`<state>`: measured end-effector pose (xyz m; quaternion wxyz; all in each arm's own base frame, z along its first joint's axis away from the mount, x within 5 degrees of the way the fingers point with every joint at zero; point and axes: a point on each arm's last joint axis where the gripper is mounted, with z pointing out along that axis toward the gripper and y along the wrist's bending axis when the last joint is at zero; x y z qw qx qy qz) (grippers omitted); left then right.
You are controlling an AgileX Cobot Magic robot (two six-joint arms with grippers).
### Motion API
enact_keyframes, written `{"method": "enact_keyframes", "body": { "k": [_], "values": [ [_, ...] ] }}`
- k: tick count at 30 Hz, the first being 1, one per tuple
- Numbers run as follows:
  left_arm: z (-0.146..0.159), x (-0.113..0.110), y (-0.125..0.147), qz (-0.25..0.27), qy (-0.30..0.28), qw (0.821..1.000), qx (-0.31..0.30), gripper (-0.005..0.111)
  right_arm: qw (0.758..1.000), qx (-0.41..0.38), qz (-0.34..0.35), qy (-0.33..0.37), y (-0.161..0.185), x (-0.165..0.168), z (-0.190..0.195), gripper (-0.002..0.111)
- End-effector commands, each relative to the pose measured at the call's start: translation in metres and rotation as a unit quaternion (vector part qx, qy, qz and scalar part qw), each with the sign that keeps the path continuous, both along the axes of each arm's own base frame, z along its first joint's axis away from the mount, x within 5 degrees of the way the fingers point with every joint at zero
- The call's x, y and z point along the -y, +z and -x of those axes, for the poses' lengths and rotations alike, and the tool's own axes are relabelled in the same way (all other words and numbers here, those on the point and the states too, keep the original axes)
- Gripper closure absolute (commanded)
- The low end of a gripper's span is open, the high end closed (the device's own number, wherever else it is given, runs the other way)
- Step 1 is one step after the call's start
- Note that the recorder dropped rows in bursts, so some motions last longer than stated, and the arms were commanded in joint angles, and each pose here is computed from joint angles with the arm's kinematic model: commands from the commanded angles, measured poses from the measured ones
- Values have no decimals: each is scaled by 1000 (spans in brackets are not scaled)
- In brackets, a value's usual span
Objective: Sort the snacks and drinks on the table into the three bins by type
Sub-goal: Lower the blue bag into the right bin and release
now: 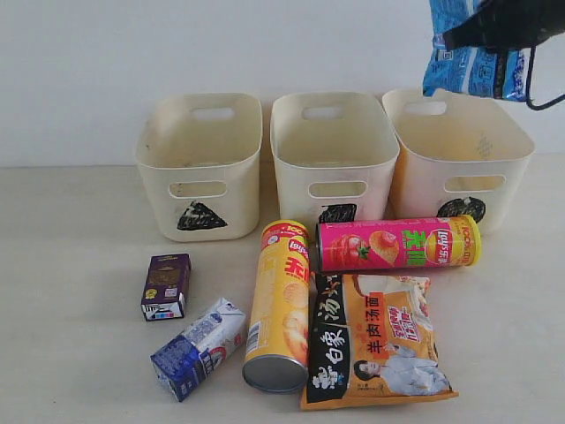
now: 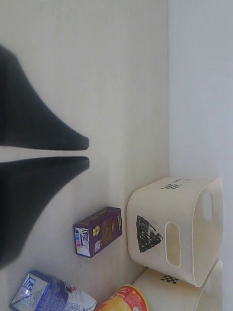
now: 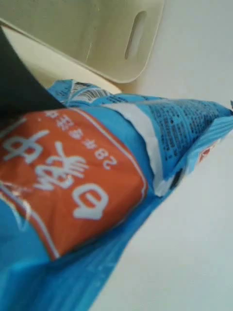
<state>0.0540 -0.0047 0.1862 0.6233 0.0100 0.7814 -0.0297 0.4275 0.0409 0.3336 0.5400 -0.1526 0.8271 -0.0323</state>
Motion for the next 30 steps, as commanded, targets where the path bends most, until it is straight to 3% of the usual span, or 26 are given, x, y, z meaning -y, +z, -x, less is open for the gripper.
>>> {"method": "enact_keyframes", "body": {
  "k": [1, 6, 11, 14, 16, 18, 30],
  "values": [
    [0, 0, -1, 2, -2, 1000, 1, 103, 997, 3, -55, -54, -21, 21, -18, 108],
    [0, 0, -1, 2, -2, 1000, 1, 103, 992, -25, -92, -87, -67, 30, -39, 108],
    [0, 0, -1, 2, -2, 1000, 1, 103, 990, -24, -103, -96, -87, 30, -48, 104],
    [0, 0, -1, 2, -2, 1000, 1, 103, 988, -20, -116, -102, -89, 30, -50, 83],
    [0, 0, -1, 2, -2, 1000, 1, 103, 988, -12, -118, -102, -87, 30, -51, 48],
    [0, 0, -1, 2, -2, 1000, 1, 103, 988, -4, -118, -102, -85, 31, -51, 32],
    [0, 0, -1, 2, -2, 1000, 1, 103, 987, 40, -125, -93, -17, 30, -23, 42]
  ]
}}
